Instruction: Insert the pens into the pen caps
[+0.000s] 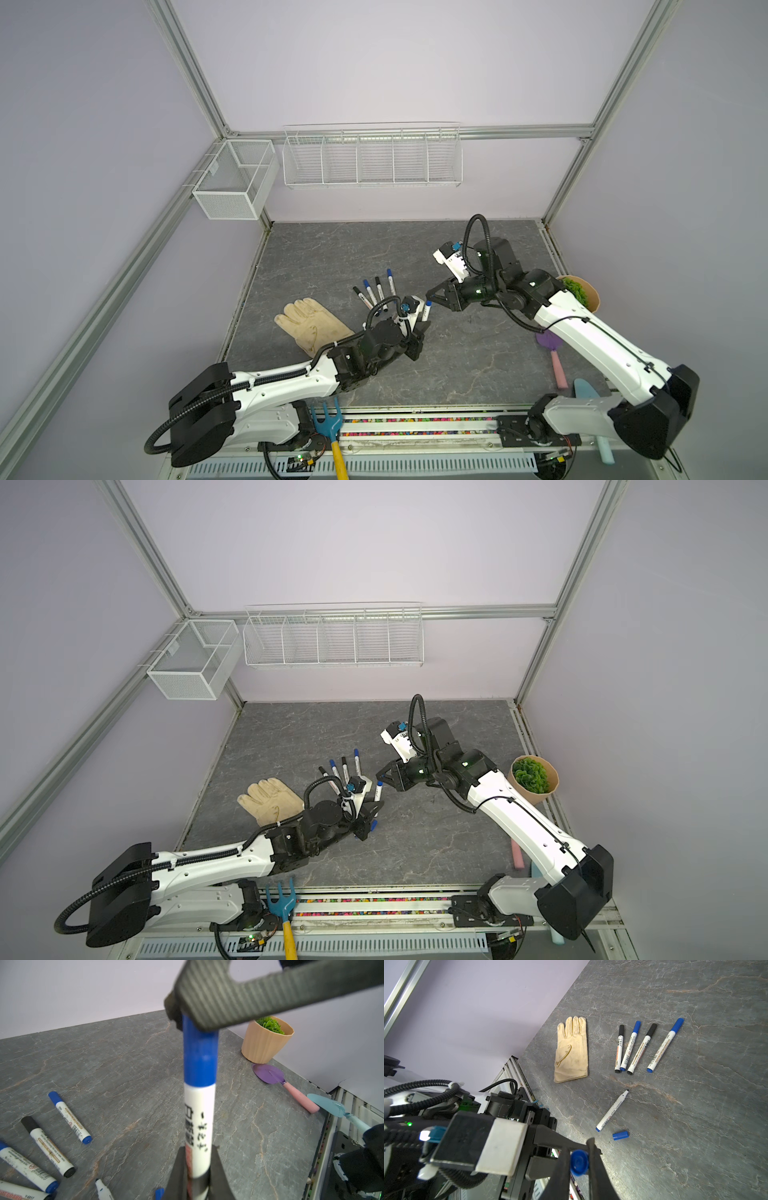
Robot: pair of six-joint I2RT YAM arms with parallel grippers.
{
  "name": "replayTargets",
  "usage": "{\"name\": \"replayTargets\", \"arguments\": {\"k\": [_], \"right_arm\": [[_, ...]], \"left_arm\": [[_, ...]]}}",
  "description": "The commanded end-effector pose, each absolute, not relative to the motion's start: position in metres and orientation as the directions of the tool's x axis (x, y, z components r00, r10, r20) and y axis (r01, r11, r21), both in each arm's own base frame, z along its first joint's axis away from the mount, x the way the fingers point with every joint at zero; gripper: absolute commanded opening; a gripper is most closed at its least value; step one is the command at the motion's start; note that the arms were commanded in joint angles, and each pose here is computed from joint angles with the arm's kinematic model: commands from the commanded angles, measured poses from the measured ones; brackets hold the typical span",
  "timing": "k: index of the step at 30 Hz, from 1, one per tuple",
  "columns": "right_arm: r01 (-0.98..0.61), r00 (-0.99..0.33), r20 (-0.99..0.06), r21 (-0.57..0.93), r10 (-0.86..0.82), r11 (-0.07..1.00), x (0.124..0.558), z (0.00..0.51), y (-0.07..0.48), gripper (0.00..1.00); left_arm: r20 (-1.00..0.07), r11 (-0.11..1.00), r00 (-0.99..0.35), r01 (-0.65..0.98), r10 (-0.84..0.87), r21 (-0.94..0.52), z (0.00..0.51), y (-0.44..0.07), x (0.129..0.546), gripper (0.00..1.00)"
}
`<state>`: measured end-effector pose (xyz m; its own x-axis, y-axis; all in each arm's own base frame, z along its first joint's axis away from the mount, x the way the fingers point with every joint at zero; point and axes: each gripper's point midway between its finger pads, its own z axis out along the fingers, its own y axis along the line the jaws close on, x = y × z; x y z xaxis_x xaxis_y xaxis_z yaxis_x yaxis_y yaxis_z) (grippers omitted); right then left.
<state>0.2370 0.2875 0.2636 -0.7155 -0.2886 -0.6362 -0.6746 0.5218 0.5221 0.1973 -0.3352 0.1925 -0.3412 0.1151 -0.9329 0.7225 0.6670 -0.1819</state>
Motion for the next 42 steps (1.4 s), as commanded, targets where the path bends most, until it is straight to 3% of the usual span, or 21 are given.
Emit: {"name": "replayTargets", "arguments": {"k": [1, 7, 11, 22, 27, 34, 42], "right_arm": [[-0.601, -0.798, -0.427, 0.61, -0.424, 0.516, 0.198, 0.207, 0.286, 0.14], [-0.541, -0.801, -0.178, 0.623, -0.572, 0.565, 0.158, 0.155, 0.282, 0.12], [-0.52, -0.796, -0.117, 0.633, -0.594, 0.573, 0.149, 0.145, 0.282, 0.11], [-0.457, -0.829, -0.192, 0.774, -0.526, 0.437, 0.157, 0.189, 0.296, 0.1], [-0.441, -0.825, -0.197, 0.811, -0.53, 0.385, 0.147, 0.201, 0.295, 0.1], [-0.555, -0.771, -0.145, 0.632, -0.621, 0.541, 0.137, 0.164, 0.275, 0.08], [-0.585, -0.758, -0.078, 0.519, -0.647, 0.623, 0.142, 0.129, 0.264, 0.07]], "left_arm": [[-0.964, 0.662, -0.224, 0.703, -0.14, -0.26, 0.272, -0.334, 0.21, 0.0], [-0.957, 0.702, -0.168, 0.652, -0.236, -0.287, 0.301, -0.315, 0.235, 0.0], [-0.96, 0.705, -0.138, 0.654, -0.244, -0.273, 0.314, -0.311, 0.24, 0.0], [-0.914, 0.48, -0.165, 0.809, -0.37, -0.34, 0.362, -0.309, 0.216, 0.0], [-0.928, 0.45, -0.175, 0.835, -0.327, -0.316, 0.367, -0.304, 0.206, 0.0], [-0.921, 0.483, -0.156, 0.813, -0.356, -0.325, 0.376, -0.298, 0.213, 0.0], [-0.878, 0.602, -0.092, 0.694, -0.47, -0.395, 0.387, -0.283, 0.248, 0.0]]}}
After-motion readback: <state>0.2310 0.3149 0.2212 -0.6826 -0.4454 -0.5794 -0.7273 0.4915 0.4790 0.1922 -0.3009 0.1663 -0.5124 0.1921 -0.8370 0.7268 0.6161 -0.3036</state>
